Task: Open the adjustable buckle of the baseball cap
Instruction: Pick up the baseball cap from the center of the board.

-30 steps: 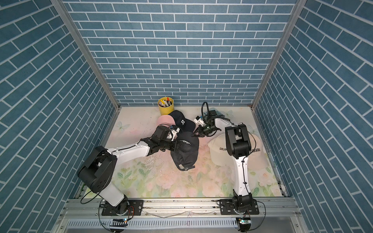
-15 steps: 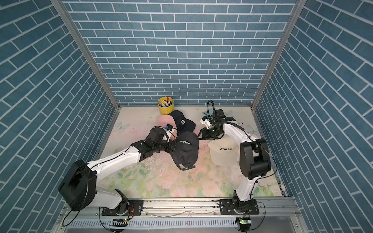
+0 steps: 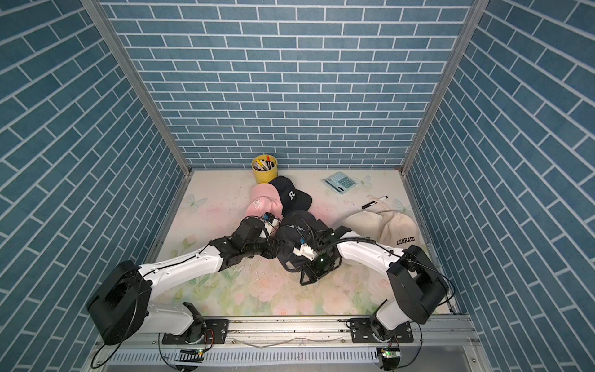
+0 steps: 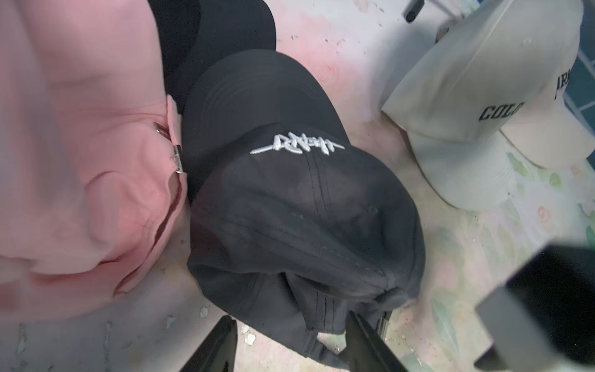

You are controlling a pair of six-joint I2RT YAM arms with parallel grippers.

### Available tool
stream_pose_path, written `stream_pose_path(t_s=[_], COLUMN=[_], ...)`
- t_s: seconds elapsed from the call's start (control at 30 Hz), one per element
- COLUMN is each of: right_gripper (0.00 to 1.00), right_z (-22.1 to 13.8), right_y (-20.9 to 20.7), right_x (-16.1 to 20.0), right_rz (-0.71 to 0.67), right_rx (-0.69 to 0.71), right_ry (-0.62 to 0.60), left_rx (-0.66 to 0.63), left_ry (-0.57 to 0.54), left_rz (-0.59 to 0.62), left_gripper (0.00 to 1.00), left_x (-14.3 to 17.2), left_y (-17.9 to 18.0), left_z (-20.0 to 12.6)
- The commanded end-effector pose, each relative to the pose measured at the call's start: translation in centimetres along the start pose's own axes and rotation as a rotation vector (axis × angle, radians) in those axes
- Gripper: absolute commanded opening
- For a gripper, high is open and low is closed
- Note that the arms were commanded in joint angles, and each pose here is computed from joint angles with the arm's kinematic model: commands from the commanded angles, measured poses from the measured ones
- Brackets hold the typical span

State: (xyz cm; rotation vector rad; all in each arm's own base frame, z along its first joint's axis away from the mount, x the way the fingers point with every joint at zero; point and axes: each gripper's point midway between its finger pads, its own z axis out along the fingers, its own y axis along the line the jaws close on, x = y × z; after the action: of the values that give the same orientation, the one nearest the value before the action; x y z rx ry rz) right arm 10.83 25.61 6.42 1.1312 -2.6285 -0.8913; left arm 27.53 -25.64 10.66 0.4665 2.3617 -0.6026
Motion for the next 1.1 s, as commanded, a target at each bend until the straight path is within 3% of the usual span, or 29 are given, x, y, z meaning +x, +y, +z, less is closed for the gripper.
stream_pose_path(t_s=[0.0,0.47,0.8,0.83,0.87,0.9,1.0,1.07], right_gripper=[0.51,0.51,0.51,0.51,0.51,0.66,0.64,0.64], right_z=[0.8,1.6,0.8,-4.1,-12.0,-12.5,-13.4,-13.3], right_y=[-0.7,-2.6,-3.9,-2.2,-13.5,-13.4,-12.5,-12.4], right_x=[2.9,3.1,0.9,-15.9,-18.4,-18.7,-19.2,-19.3], right_rz=[0.026,0.112,0.157,-0.32,-0.155,-0.168,-0.228,-0.247], right_rx=[0.011,0.013,0.015,0.042,0.861,0.877,0.879,0.875], right_ry=[0.062,0.105,0.062,-0.617,-0.798,-0.812,-0.87,-0.845], left_rx=[-0.024,-0.088,-0.047,-0.043,-0.041,-0.038,-0.031,-0.031], left_ry=[-0.091,-0.214,-0.122,-0.124,-0.122,-0.124,-0.126,-0.119], left_rz=[-0.056,-0.111,-0.02,-0.015,-0.008,-0.002,0.02,0.032], left_gripper=[0.59,0.6,0.53,0.53,0.53,0.53,0.53,0.53], left_x=[-1.6,-3.0,-2.2,-2.3,-2.4,-2.6,-2.9,-3.0], left_y=[0.3,1.6,0.3,0.2,0.1,0.0,-0.3,-0.4], left_z=[-1.2,-4.2,-1.8,-1.7,-1.5,-1.4,-1.1,-0.8])
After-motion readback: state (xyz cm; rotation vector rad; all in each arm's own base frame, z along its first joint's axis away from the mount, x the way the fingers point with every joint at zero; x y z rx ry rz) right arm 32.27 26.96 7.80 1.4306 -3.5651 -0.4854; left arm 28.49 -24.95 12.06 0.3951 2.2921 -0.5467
